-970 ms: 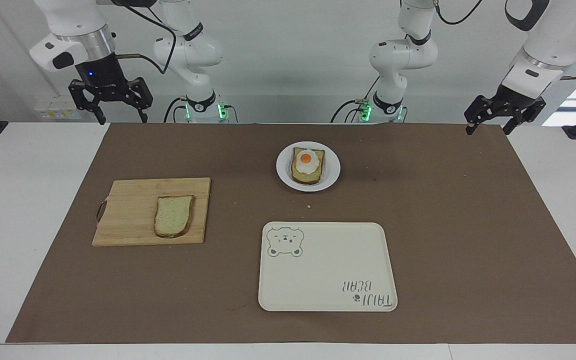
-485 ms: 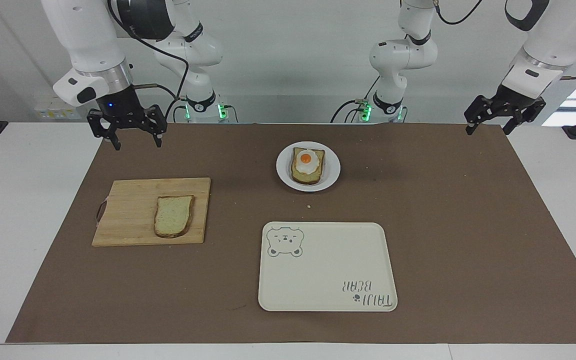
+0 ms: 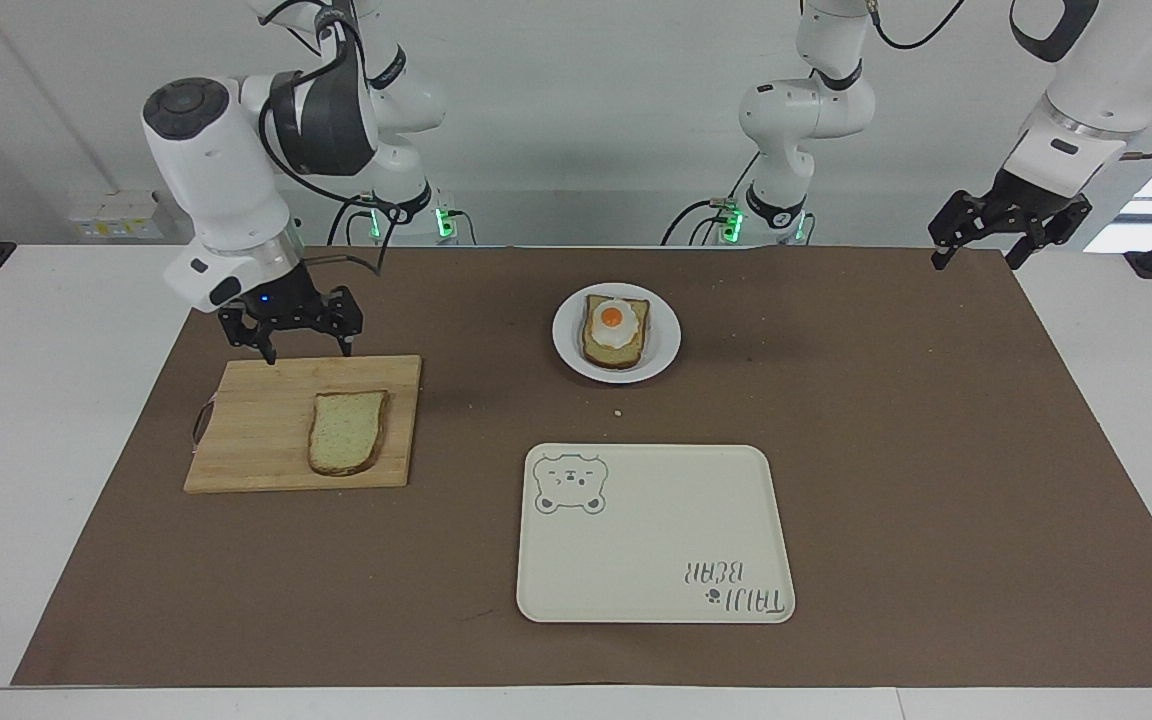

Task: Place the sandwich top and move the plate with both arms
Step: 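Reach the right gripper over the bread slice on the wooden board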

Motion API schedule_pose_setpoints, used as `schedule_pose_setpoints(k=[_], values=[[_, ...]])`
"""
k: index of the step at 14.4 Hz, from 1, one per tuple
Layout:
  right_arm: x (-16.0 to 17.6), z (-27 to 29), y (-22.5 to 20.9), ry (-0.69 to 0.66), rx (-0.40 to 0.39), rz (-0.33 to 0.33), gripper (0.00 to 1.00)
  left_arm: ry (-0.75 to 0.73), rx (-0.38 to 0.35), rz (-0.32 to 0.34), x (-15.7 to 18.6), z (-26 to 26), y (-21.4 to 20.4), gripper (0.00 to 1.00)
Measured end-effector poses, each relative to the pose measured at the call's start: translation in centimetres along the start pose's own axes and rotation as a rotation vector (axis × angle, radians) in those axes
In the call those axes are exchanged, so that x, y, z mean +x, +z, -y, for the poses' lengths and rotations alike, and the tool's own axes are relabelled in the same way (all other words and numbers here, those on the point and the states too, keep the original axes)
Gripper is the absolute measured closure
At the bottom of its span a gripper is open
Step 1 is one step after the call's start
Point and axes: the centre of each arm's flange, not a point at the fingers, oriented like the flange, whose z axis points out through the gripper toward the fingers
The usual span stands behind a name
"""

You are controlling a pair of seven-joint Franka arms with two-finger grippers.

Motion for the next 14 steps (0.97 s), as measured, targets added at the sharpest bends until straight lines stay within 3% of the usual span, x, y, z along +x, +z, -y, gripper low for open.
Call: schedule_pose_setpoints(k=[8, 14], values=[[0.1, -1.0, 7.9, 0.02, 0.006, 0.027, 0.0, 0.0, 0.0, 0.0, 0.0, 0.0, 0.0, 0.0], [-1.3, -6.0, 13.3, 0.074, 0.11, 0.049, 0.0, 0.0, 0.0, 0.0, 0.0, 0.0, 0.0, 0.0]])
